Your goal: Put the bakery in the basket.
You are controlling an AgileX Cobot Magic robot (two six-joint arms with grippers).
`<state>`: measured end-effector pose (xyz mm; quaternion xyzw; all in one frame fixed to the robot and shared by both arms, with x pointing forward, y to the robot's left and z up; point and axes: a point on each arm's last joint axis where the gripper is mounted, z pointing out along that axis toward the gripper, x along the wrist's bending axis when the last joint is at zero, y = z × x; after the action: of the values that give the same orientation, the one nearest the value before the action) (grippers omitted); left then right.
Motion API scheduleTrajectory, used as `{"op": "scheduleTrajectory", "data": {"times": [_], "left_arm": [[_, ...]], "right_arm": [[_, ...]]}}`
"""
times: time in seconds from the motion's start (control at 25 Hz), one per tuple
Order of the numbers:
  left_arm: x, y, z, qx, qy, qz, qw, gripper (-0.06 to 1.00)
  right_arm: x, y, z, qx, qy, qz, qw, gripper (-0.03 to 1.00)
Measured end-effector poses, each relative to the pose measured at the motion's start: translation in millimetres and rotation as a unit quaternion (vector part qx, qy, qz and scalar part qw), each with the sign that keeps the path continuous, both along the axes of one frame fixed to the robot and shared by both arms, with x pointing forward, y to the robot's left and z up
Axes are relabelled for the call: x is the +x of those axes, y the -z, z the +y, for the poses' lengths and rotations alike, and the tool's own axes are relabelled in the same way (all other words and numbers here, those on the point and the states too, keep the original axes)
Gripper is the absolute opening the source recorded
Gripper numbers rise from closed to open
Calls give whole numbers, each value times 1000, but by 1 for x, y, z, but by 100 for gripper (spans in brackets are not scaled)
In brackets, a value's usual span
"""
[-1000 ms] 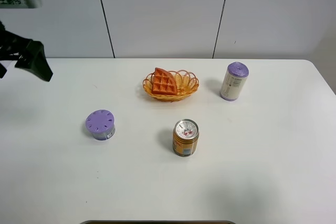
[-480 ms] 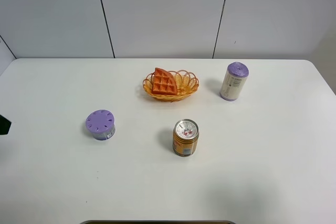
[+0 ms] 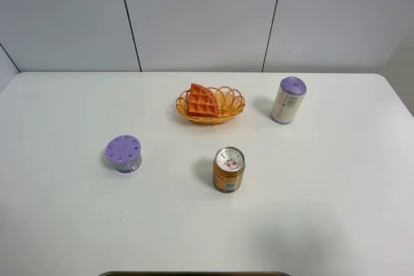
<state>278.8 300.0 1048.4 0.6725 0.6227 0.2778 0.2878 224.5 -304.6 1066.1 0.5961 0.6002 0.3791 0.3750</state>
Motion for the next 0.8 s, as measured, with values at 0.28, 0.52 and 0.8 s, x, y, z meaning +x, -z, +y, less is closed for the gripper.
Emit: {"op": "scheduleTrajectory", "data": {"times": [0.28, 0.52, 0.8], "left_arm": [[-32, 10, 3, -6, -14, -68, 998, 99], [-43, 11, 2, -4, -65, -93, 994, 99], [-43, 11, 1, -2, -78, -93, 993, 99]], "right_arm": [[0, 0, 0, 0, 0, 0, 1000, 91], [0, 0, 0, 0, 0, 0, 1000, 91], [0, 0, 0, 0, 0, 0, 1000, 91]]}}
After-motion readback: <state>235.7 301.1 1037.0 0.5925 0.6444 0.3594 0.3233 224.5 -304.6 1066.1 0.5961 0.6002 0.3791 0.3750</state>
